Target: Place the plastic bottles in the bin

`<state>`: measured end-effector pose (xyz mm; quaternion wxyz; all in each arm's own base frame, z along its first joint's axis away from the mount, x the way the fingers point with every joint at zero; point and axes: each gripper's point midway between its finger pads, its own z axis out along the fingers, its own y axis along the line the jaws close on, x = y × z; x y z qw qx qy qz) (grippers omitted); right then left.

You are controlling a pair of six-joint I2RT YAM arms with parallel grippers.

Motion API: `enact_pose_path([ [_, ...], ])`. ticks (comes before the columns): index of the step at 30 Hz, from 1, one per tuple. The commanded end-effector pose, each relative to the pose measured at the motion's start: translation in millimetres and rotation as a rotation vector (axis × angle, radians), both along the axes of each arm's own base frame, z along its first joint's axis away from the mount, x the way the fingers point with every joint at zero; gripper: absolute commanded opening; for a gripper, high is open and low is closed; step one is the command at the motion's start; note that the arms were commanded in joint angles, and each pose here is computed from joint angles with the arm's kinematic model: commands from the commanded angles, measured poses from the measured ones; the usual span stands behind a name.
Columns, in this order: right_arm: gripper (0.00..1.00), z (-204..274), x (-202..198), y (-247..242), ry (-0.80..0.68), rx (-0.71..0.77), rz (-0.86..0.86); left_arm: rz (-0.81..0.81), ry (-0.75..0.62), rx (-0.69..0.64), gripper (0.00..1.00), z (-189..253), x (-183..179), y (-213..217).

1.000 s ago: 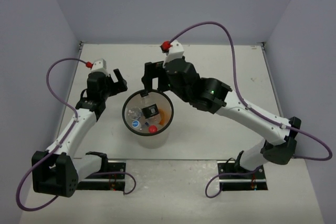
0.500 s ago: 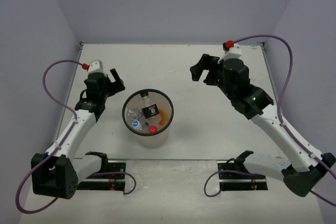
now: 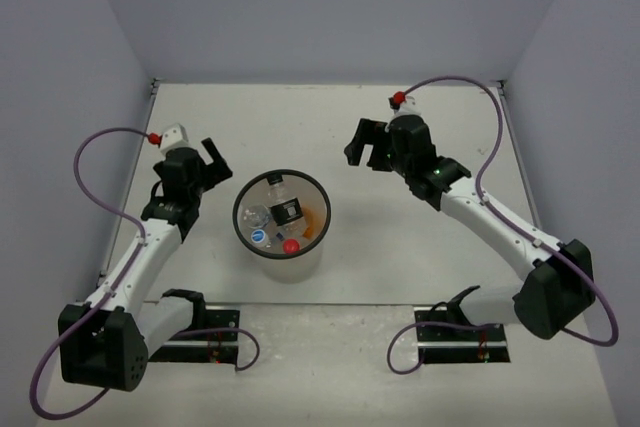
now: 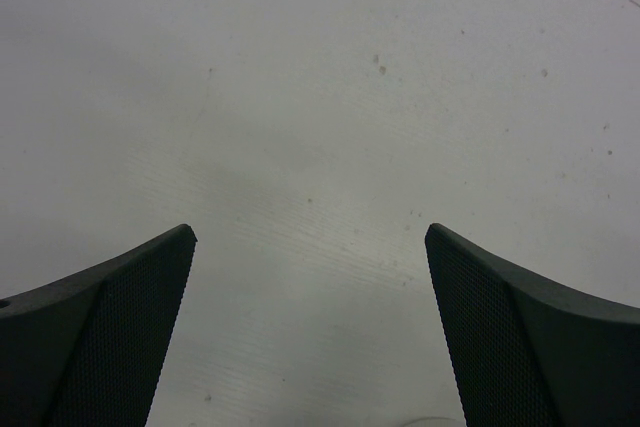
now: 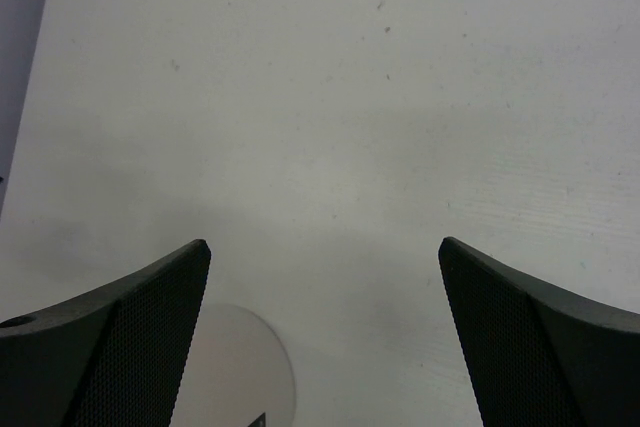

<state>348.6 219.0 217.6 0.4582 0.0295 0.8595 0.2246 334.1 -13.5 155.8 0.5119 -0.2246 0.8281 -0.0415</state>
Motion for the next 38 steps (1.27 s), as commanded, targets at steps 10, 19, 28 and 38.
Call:
enact_pose_path([
  [10,0.99,-1.8,7.1,1.0,-0.076,0.083,0.004,0.005,-0.122,-0.018,1.0,24.1,-2.9,2.6],
  [19,0.99,-10.3,7.7,7.1,-0.058,0.086,0.03,0.01,-0.111,-0.012,1.0,20.9,-4.2,4.0],
  [28,0.99,-10.3,7.7,10.6,-0.062,0.081,0.056,0.009,-0.103,-0.01,1.0,17.7,-3.6,3.8],
  [38,0.99,-9.9,10.5,12.5,-0.062,0.088,0.052,0.009,-0.085,-0.007,1.0,11.7,-2.6,3.7],
])
